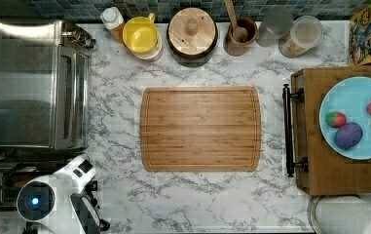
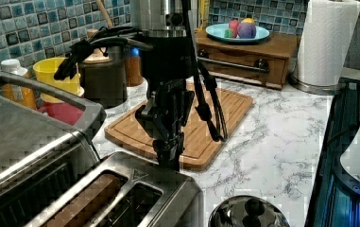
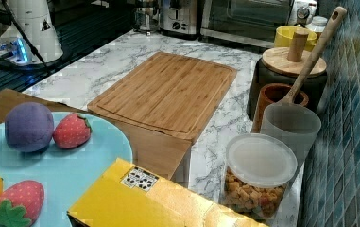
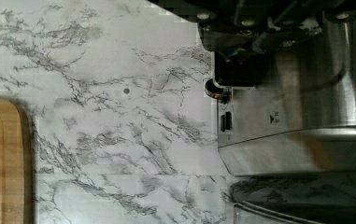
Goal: Turn on the toaster.
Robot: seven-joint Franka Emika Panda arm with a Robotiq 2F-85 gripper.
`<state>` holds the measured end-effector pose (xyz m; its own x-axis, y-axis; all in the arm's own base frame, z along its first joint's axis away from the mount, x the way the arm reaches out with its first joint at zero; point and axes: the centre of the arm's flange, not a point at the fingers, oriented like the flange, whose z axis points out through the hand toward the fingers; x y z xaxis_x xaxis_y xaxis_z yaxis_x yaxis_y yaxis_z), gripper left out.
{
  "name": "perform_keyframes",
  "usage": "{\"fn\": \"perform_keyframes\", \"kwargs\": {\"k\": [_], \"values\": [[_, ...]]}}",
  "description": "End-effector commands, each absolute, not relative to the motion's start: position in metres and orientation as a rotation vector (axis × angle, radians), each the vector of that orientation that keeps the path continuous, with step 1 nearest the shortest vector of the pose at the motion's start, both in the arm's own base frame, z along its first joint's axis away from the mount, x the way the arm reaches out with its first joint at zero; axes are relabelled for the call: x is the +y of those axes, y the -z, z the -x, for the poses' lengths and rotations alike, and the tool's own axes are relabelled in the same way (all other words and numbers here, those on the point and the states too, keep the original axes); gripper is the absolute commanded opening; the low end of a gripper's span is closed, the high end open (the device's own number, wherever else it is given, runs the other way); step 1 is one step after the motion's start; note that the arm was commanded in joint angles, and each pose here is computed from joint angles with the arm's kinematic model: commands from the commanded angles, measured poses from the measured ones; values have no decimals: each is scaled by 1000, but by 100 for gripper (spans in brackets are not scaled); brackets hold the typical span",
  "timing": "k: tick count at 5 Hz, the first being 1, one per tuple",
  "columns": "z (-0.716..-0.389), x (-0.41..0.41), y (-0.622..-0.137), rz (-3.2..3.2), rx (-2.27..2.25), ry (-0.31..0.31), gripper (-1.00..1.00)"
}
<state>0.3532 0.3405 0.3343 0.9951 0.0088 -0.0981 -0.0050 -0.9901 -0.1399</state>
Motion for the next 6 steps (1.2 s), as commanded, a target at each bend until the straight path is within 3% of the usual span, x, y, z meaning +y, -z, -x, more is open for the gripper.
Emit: {"fn": "perform_keyframes", "kwargs": {"k": [1,4,6], "values": [[-366,343,-335,2974,43,-187,-100],[-342,268,-171,3073,186,-596,-100],[-342,268,-171,3073,187,-596,-100]]}}
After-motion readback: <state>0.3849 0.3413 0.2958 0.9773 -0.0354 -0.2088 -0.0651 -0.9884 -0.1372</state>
